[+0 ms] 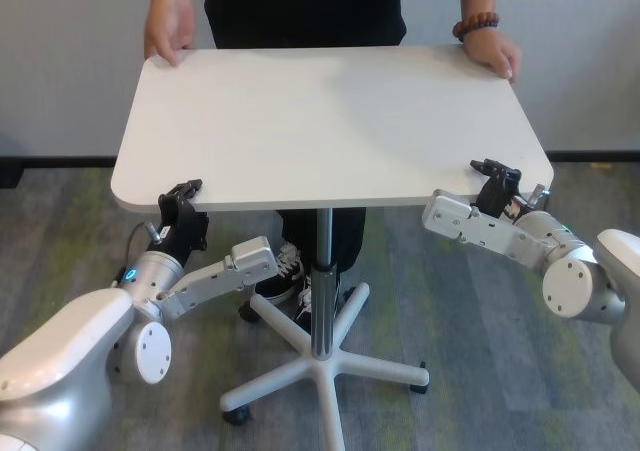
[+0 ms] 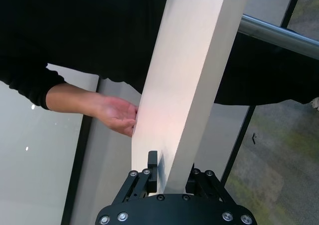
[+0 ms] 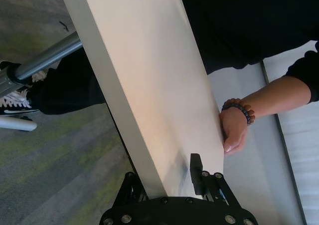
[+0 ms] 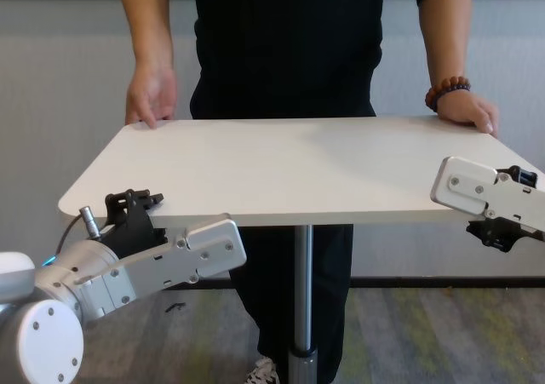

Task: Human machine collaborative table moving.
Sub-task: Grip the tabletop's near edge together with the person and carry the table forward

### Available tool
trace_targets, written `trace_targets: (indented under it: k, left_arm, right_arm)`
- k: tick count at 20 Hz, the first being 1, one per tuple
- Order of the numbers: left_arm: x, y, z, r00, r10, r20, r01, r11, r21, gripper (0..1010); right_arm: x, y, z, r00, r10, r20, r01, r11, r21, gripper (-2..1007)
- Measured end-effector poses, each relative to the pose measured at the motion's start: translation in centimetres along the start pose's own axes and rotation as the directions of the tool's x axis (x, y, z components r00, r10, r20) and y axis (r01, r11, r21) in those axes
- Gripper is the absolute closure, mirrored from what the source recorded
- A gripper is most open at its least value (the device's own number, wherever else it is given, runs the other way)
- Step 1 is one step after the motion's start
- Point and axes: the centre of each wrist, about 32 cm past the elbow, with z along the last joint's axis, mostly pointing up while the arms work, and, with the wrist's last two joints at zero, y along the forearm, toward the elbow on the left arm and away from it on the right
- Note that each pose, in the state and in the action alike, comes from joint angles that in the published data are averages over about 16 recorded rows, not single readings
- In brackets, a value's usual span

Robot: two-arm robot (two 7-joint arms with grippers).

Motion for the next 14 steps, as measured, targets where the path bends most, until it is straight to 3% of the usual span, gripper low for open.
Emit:
trace_targets:
  k: [7,14]
  left_arm:
    - [0.0,0.01,0.0,1.0,-0.001,0.001,0.001,1.0,0.0,696]
    - [0.0,0.01,0.0,1.0,-0.001,0.002,0.001,1.0,0.0,632]
  right_arm:
    - [0.0,0.0,-0.01,1.0,0.001,0.001,-0.001,1.0,0.0,562]
    - [0.0,0.0,-0.01,1.0,0.001,0.002,-0.001,1.0,-0.001,445]
